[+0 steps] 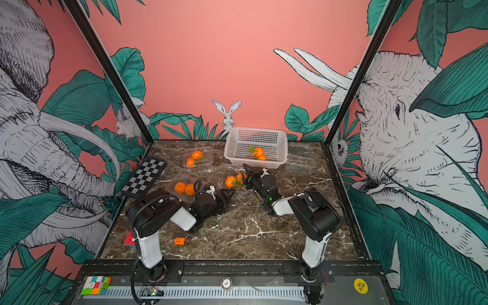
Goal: Take oranges out of containers
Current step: Open the packing box at the center of the board.
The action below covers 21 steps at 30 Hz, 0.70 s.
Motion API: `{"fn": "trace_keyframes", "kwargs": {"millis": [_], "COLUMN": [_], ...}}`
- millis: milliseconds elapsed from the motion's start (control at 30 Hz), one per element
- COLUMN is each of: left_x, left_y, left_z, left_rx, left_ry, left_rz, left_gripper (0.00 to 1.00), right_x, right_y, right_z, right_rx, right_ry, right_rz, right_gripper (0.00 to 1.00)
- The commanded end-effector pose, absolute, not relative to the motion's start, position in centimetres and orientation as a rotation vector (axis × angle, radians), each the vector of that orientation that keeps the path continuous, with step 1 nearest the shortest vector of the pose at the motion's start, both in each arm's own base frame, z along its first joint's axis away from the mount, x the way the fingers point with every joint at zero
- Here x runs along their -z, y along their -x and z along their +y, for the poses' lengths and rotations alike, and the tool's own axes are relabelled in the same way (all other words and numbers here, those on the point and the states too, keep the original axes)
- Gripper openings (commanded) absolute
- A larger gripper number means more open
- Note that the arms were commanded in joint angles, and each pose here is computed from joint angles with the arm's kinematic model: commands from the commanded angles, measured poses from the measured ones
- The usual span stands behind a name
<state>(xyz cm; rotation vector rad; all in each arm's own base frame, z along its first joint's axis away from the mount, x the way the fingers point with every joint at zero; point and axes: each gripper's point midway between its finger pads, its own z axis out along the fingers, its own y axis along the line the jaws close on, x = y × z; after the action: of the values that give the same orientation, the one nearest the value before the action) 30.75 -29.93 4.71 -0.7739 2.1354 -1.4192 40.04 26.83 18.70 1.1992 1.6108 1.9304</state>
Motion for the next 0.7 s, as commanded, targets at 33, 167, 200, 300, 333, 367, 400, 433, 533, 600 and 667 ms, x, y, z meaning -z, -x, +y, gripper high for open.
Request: {"fn": "trace_keyframes", "kwargs": {"millis": [33, 167, 200, 300, 333, 367, 400, 433, 533, 600, 667], "left_x": [2.1, 0.8, 0.6, -0.4, -0.8, -1.4, -1.9, -2.6, -5.4, -7.6, -10.0], "left_y": [-27.5, -27.8, -28.0, -28.4, -28.9, -29.1, -29.2, -29.3, -29.9, -30.6, -31.8], "left_z": [-26.3, -25.7, -25.3, -24.8, -24.0, -23.7, -23.5, -23.2, -21.8, -20.8, -20.2], "left_rx": [1.019, 0.953, 0.942, 0.939, 0.928, 0.923, 0.914, 0.896, 0.804, 0.752, 0.722], "left_ry": [0.794, 0.739, 0.739, 0.73, 0.741, 0.726, 0.708, 0.679, 0.574, 0.506, 0.437], "left_rz": [2.445, 2.461, 2.459, 2.46, 2.453, 2.453, 2.456, 2.458, 2.452, 2.436, 2.406], "left_gripper": [0.86, 0.92, 0.93, 0.98, 0.99, 0.99, 0.99, 0.99, 0.99, 0.99, 0.99], "right_x": [-20.8, -21.9, -21.9, -22.3, -22.7, -23.0, -23.2, -23.3, -23.3, -22.3, -20.3], "right_y": [-38.9, -38.4, -38.4, -38.7, -38.8, -38.9, -38.8, -38.8, -38.1, -37.4, -36.6], "right_z": [25.9, 24.3, 24.0, 23.2, 23.1, 22.9, 22.9, 22.7, 22.2, 21.6, 20.7], "right_rx": [-1.848, -1.743, -1.728, -1.711, -1.71, -1.701, -1.689, -1.662, -1.523, -1.363, -1.204], "right_ry": [-1.004, -0.905, -0.897, -0.859, -0.83, -0.801, -0.773, -0.742, -0.615, -0.532, -0.466], "right_rz": [1.738, 1.818, 1.828, 1.844, 1.852, 1.863, 1.877, 1.902, 2.017, 2.127, 2.244], "right_gripper": [0.47, 0.56, 0.57, 0.64, 0.66, 0.69, 0.71, 0.76, 0.91, 0.98, 0.99]}}
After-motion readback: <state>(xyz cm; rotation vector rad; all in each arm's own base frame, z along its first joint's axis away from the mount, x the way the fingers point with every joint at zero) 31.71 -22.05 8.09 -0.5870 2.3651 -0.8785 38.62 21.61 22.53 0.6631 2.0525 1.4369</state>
